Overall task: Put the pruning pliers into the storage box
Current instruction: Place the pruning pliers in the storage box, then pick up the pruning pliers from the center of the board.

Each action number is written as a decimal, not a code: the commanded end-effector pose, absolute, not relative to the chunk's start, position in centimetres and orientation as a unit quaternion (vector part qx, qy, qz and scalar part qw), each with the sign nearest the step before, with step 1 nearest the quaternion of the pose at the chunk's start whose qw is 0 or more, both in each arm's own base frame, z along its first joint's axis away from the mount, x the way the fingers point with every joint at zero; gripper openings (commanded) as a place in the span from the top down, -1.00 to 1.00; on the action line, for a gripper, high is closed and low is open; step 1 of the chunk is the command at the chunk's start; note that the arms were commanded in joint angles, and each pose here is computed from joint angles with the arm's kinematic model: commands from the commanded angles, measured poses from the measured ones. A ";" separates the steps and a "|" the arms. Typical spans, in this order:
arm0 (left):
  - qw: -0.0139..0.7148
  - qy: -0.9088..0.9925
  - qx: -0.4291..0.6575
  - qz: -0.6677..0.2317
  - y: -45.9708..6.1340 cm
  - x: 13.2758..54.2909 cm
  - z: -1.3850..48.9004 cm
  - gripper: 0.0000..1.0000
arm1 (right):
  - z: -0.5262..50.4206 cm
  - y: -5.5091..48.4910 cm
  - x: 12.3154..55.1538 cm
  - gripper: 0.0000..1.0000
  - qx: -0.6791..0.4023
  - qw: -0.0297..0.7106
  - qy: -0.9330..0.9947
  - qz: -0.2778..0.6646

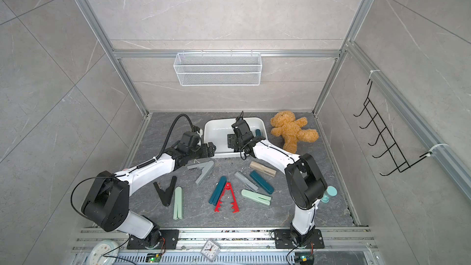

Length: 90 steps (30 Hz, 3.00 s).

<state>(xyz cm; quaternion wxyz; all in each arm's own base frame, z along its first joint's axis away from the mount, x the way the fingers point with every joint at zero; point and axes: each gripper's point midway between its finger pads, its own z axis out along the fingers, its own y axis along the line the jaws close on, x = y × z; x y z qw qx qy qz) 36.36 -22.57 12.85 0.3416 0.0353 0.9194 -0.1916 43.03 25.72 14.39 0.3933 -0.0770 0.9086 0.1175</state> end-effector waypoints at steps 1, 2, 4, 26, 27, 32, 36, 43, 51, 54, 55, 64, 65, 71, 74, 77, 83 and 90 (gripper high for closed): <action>0.370 0.908 0.091 -0.176 -23.8 35.9 14.8 -0.83 | 16.3 24.2 42.7 -0.57 -0.070 0.431 0.893 0.110; 0.370 0.907 0.101 -0.172 -24.3 35.6 14.9 -0.84 | 16.2 23.8 42.4 -0.57 -0.066 0.431 0.894 0.106; 0.373 0.904 0.127 -0.166 -25.4 35.2 15.0 -0.84 | 16.0 23.0 41.7 -0.57 -0.060 0.433 0.894 0.100; 0.360 0.877 0.263 -0.179 -31.9 32.3 14.2 -0.83 | 12.3 16.7 36.7 -0.67 -0.008 0.417 0.907 0.065; 0.358 0.876 0.266 -0.181 -32.1 32.3 14.1 -0.83 | 12.1 16.3 36.5 -0.67 -0.003 0.415 0.907 0.064; 0.349 0.871 0.290 -0.187 -33.2 31.7 13.7 -0.83 | 11.1 15.1 35.7 -0.68 0.015 0.404 0.912 0.066; 0.340 0.856 0.339 -0.192 -34.5 30.6 13.3 -0.80 | 10.5 14.2 35.3 -0.69 0.030 0.398 0.914 0.065; 0.296 0.819 0.448 -0.203 -36.8 28.0 11.2 -0.69 | 10.6 13.1 35.0 -0.71 0.049 0.403 0.911 0.078; 0.278 0.766 0.532 -0.228 -38.6 26.5 10.6 -0.61 | 10.3 12.4 35.0 -0.72 0.062 0.400 0.911 0.082; 0.268 0.747 0.562 -0.236 -39.3 26.0 10.0 -0.59 | 10.3 12.0 35.0 -0.73 0.068 0.400 0.910 0.082; 0.263 0.740 0.571 -0.239 -39.6 25.8 9.8 -0.59 | 10.4 11.8 35.0 -0.73 0.070 0.400 0.910 0.082; 0.217 0.689 0.645 -0.252 -40.8 23.9 7.4 -0.47 | 10.1 9.7 34.7 -0.75 0.095 0.397 0.910 0.077; 0.212 0.688 0.647 -0.252 -40.7 23.8 7.1 -0.45 | 10.0 9.6 34.6 -0.75 0.097 0.395 0.910 0.076; 0.190 0.685 0.654 -0.260 -40.4 22.9 5.9 -0.40 | 9.7 9.0 34.6 -0.76 0.106 0.391 0.911 0.079; 0.183 0.685 0.656 -0.258 -40.4 23.0 5.4 -0.36 | 9.6 9.1 34.7 -0.76 0.106 0.388 0.912 0.083; 0.175 0.687 0.657 -0.257 -40.5 23.0 5.0 -0.33 | 9.6 9.1 34.8 -0.76 0.107 0.387 0.912 0.085; 0.162 0.689 0.659 -0.255 -40.6 23.0 4.2 -0.23 | 9.6 8.8 34.7 -0.76 0.112 0.388 0.911 0.085; 0.145 0.699 0.654 -0.250 -40.2 23.1 3.1 -0.10 | 9.5 8.6 34.6 -0.76 0.116 0.386 0.911 0.085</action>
